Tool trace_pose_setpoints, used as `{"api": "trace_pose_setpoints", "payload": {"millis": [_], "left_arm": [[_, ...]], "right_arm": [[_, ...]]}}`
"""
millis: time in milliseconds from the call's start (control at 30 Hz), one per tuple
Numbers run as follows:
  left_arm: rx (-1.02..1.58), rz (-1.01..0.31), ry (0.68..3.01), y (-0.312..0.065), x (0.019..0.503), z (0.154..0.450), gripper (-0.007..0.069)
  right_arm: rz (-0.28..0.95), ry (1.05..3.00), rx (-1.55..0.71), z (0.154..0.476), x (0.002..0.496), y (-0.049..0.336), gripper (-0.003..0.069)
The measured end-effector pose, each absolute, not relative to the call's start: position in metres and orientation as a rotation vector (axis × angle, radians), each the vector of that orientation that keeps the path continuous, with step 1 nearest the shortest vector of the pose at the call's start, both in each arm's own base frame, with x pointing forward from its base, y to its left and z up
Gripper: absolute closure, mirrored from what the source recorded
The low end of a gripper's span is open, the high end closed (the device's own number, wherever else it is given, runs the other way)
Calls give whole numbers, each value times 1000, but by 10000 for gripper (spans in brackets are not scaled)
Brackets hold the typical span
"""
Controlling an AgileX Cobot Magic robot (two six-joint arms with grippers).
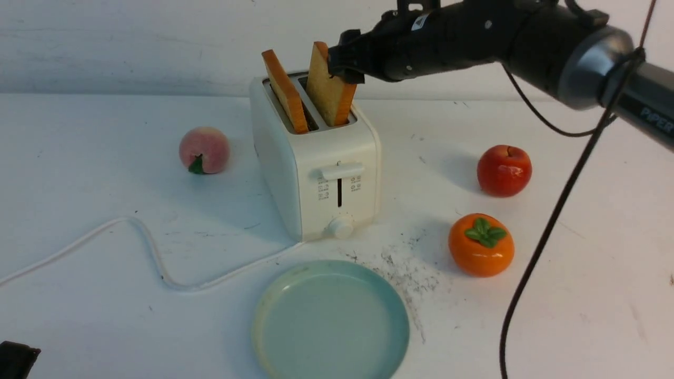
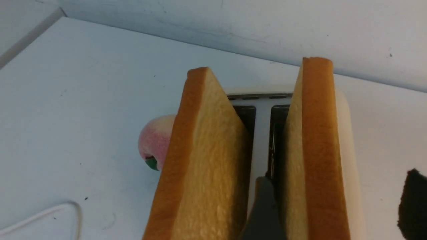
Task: Take toasted bread from bread machine on white table place on plate.
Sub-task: 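Grasp the toast slice in the toaster and pull it up out of the slot with the right gripper, then place the held slice of bread on top of the slice on the plate with the right gripper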
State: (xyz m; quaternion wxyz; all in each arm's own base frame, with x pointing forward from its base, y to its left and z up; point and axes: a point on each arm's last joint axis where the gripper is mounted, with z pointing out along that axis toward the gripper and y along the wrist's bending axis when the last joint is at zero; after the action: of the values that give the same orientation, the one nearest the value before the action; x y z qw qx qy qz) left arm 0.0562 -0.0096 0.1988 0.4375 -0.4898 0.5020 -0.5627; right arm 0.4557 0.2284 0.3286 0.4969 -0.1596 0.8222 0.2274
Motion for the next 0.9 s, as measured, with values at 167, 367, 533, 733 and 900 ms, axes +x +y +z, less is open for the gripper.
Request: {"api": "trace_pose_setpoints", "payload": {"millis": [167, 367, 533, 733, 900], "left_arm": [[-1218, -1399, 1246, -9, 56, 199, 629], [-1217, -1398, 1241, -9, 56, 199, 628], [-1206, -1387, 1247, -9, 56, 199, 625], [-1178, -1356, 1264, -9, 56, 199, 622], [-1174, -1352, 1266, -9, 56, 199, 621]], "right_arm": [[590, 2019, -337, 305, 466, 234, 158], [583, 2042, -326, 286, 473, 236, 403], [592, 2024, -341, 307, 464, 234, 546], [560, 1840, -391, 423, 409, 200, 538], [529, 1890, -477, 493, 335, 158, 538]]}}
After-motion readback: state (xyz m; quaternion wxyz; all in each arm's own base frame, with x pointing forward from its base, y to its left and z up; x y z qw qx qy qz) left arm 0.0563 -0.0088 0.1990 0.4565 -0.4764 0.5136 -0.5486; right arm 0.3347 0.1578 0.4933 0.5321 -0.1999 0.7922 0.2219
